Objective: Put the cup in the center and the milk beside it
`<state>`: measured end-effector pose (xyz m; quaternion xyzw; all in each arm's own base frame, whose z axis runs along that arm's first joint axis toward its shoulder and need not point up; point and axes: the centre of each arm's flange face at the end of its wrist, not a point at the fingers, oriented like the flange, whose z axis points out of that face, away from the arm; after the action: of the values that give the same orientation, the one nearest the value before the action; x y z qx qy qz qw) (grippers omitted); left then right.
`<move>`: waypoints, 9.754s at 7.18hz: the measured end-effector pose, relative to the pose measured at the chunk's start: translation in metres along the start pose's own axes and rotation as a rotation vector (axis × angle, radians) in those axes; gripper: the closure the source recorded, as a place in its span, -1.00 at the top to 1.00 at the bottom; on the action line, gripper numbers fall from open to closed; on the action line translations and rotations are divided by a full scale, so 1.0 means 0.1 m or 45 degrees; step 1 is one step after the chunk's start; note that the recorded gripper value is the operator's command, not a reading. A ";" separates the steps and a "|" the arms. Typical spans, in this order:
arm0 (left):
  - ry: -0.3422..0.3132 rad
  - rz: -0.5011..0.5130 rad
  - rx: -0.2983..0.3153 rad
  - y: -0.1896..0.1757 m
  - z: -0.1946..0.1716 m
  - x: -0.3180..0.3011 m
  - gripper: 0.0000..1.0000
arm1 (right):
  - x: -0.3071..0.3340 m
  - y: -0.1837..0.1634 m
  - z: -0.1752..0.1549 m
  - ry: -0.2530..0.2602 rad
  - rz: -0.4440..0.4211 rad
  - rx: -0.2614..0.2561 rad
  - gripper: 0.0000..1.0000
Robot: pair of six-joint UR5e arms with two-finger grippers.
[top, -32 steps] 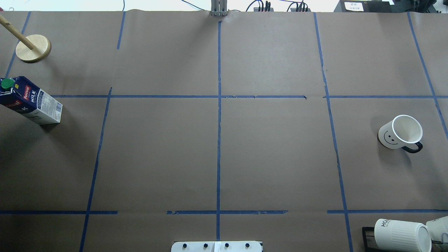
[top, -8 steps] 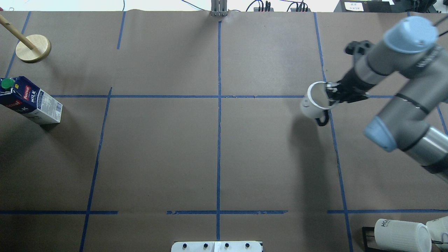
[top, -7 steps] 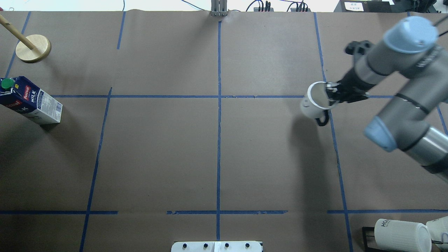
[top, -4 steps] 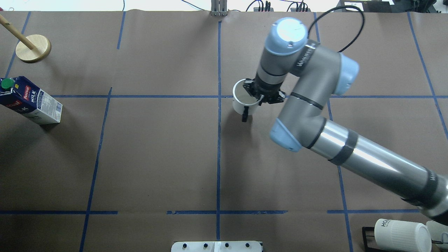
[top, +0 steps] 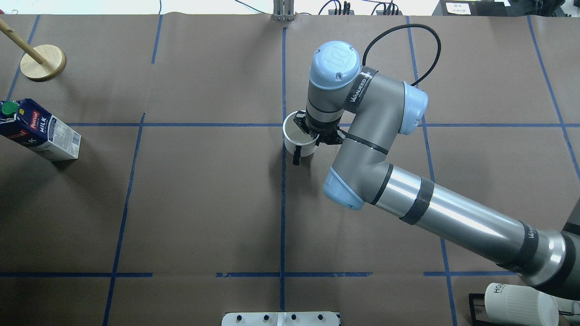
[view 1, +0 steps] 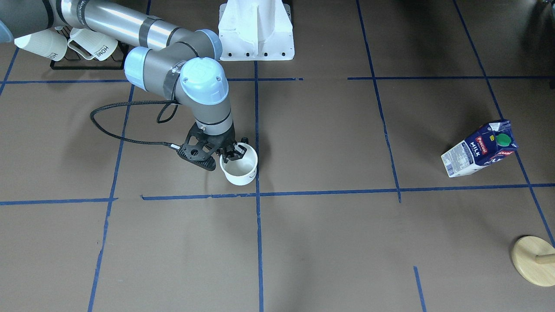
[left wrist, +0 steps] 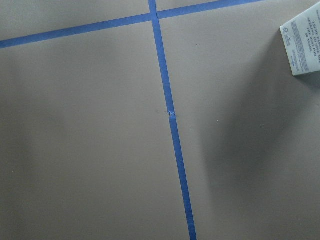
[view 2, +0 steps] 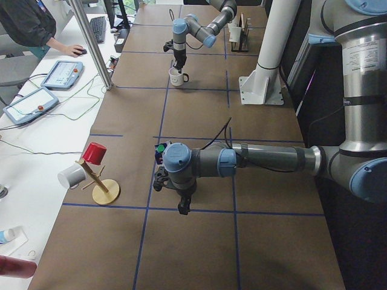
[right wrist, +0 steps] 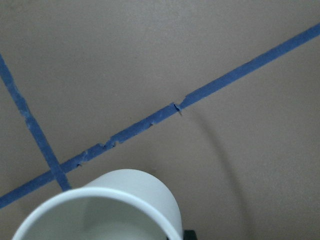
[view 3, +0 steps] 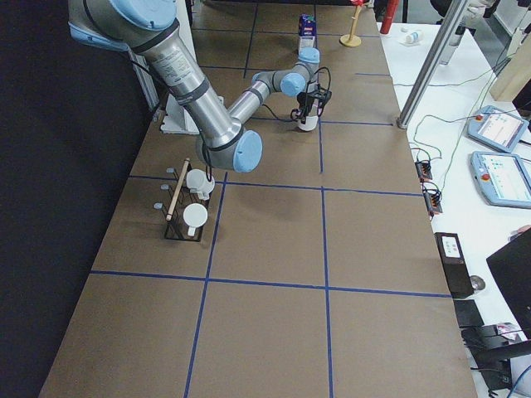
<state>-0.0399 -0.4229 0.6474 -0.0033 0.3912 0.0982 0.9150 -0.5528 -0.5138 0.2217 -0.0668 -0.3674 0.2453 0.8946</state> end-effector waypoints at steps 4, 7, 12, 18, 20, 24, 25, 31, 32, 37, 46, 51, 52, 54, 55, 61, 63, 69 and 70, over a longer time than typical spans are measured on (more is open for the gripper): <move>0.001 -0.005 -0.004 0.00 0.01 -0.01 1.00 | -0.02 0.15 0.08 -0.013 -0.002 0.007 1.00; -0.011 0.012 0.004 -0.02 -0.02 0.01 1.00 | 0.09 -0.19 -0.38 -0.074 -0.067 -0.024 1.00; -0.026 0.080 0.072 -0.36 -0.23 0.19 1.00 | 1.98 -1.81 -1.50 0.005 -0.503 -0.058 1.00; -0.035 0.192 0.177 -0.77 -0.62 0.54 1.00 | 5.56 -2.83 -1.66 0.074 -0.950 -0.120 1.00; -0.025 0.158 0.214 -0.91 -0.75 0.93 1.00 | 5.91 -2.82 -1.70 0.069 -0.964 -0.120 1.00; 0.062 -0.306 0.194 -1.45 -0.64 2.06 1.00 | 5.95 -2.82 -1.71 0.067 -0.960 -0.120 1.00; 0.065 -0.333 0.177 -1.49 -0.57 2.15 1.00 | 5.95 -2.83 -1.71 0.068 -0.961 -0.119 1.00; 0.003 -0.323 0.119 -1.57 -0.10 2.10 1.00 | 5.96 -2.84 -1.69 0.072 -0.958 -0.123 1.00; 0.005 -0.312 0.124 -1.61 0.01 2.03 1.00 | 5.96 -2.84 -1.69 0.072 -0.959 -0.123 1.00; 0.000 -0.260 0.164 -1.66 0.16 1.96 -0.36 | 5.98 -2.83 -1.68 0.073 -0.956 -0.128 1.00; 0.019 -0.248 0.146 -2.19 -0.53 5.06 -0.35 | 6.01 -2.83 -1.66 0.073 -0.949 -0.133 1.00; 0.040 -0.381 0.188 -2.63 -0.08 7.15 -0.28 | 6.02 -2.83 -1.65 0.075 -0.946 -0.137 1.00; 0.040 -0.373 0.182 -2.63 0.03 7.23 0.01 | 6.02 -2.83 -1.65 0.075 -0.945 -0.137 1.00; 0.033 -0.363 0.172 -2.63 0.13 7.26 1.00 | 6.02 -2.83 -1.64 0.074 -0.944 -0.138 1.00; 0.035 -0.360 0.174 -2.63 0.12 7.27 1.00 | 6.02 -2.83 -1.64 0.073 -0.944 -0.139 1.00; -0.004 -0.122 0.161 -2.33 -0.87 5.92 1.00 | 6.01 -2.83 -1.64 0.072 -0.944 -0.139 1.00; -0.003 0.100 0.133 -1.93 -1.06 4.27 1.00 | 6.03 -2.84 -1.62 0.074 -0.940 -0.145 1.00; -0.065 0.093 0.045 -0.57 -0.82 0.68 1.00 | 6.61 -2.76 -1.47 0.093 -0.868 -0.143 1.00; -0.064 0.085 0.048 -0.47 -0.68 0.33 1.00 | 6.76 -2.72 -1.44 0.090 -0.854 -0.132 1.00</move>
<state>-0.0576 -0.4685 0.5737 0.0297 0.3699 0.1213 0.9206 0.0651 -0.4118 0.6214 0.0038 -0.3495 -0.0839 0.9331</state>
